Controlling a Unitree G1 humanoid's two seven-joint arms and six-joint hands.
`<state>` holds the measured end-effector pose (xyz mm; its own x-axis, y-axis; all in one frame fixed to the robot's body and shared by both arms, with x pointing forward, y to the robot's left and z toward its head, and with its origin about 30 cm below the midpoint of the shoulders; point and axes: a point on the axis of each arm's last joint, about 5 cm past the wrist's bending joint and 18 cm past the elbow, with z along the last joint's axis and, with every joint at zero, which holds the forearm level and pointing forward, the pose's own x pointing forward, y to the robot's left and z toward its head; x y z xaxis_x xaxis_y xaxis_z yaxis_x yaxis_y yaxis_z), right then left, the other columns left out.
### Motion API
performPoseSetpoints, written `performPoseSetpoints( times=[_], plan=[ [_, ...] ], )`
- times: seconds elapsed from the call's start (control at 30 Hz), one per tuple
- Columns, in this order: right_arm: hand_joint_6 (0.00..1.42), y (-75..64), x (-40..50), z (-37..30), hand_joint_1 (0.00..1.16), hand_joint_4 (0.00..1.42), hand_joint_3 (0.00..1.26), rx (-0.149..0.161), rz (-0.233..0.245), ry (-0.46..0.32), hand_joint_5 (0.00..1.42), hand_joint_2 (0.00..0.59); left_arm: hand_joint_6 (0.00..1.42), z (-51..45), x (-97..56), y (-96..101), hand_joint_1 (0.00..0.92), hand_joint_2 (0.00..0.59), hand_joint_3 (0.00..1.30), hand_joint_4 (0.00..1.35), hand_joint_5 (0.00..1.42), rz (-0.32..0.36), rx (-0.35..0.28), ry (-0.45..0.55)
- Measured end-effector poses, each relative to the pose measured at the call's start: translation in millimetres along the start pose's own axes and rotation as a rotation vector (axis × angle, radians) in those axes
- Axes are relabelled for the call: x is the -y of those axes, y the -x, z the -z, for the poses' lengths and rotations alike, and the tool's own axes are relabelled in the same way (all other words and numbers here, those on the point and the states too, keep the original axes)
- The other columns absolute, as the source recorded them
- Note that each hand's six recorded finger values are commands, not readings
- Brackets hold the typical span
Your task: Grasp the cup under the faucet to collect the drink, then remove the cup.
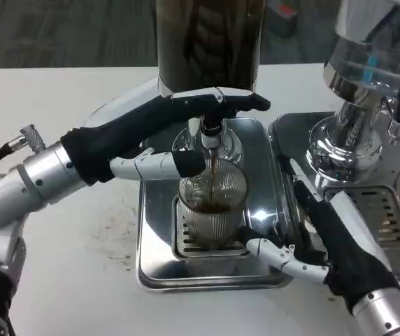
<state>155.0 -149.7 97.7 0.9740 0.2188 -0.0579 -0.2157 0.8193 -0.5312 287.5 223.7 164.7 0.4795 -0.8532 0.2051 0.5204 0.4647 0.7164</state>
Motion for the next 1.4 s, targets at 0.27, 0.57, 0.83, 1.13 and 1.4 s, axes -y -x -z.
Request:
performPoseSetpoints(
  times=[0.27, 0.57, 0.83, 1.13, 1.4],
  plan=[
    [0.00, -5.0, -0.2, 0.6, 0.58, 0.00, 0.00, 0.000, -0.017, 0.004, 0.00, 0.196, 0.22, -1.7, -0.5, -0.2, 0.000, 0.086, 0.24, 0.16, 0.15, 0.006, 0.000, -0.018],
    [0.00, -9.8, -0.4, -1.1, 0.57, 0.00, 0.00, 0.013, -0.021, 0.003, 0.00, 0.202, 0.22, -2.5, -1.1, 0.4, 0.000, 0.087, 0.24, 0.16, 0.15, 0.005, -0.001, -0.024],
    [0.00, -13.6, -1.5, -1.3, 0.57, 0.00, 0.00, 0.017, -0.041, -0.001, 0.00, 0.204, 0.22, -2.9, -0.5, 1.1, 0.000, 0.089, 0.24, 0.16, 0.15, 0.002, -0.001, -0.026],
    [0.00, -17.3, -3.1, -3.9, 0.56, 0.00, 0.00, 0.033, -0.058, -0.007, 0.00, 0.205, 0.22, -3.4, 0.3, 2.6, 0.000, 0.090, 0.24, 0.16, 0.15, 0.002, -0.001, -0.029],
    [0.00, -19.6, -4.8, -4.7, 0.56, 0.00, 0.00, 0.038, -0.068, -0.009, 0.00, 0.207, 0.22, -3.6, 1.2, 3.9, 0.000, 0.091, 0.25, 0.17, 0.15, -0.003, -0.003, -0.029]
  ],
)
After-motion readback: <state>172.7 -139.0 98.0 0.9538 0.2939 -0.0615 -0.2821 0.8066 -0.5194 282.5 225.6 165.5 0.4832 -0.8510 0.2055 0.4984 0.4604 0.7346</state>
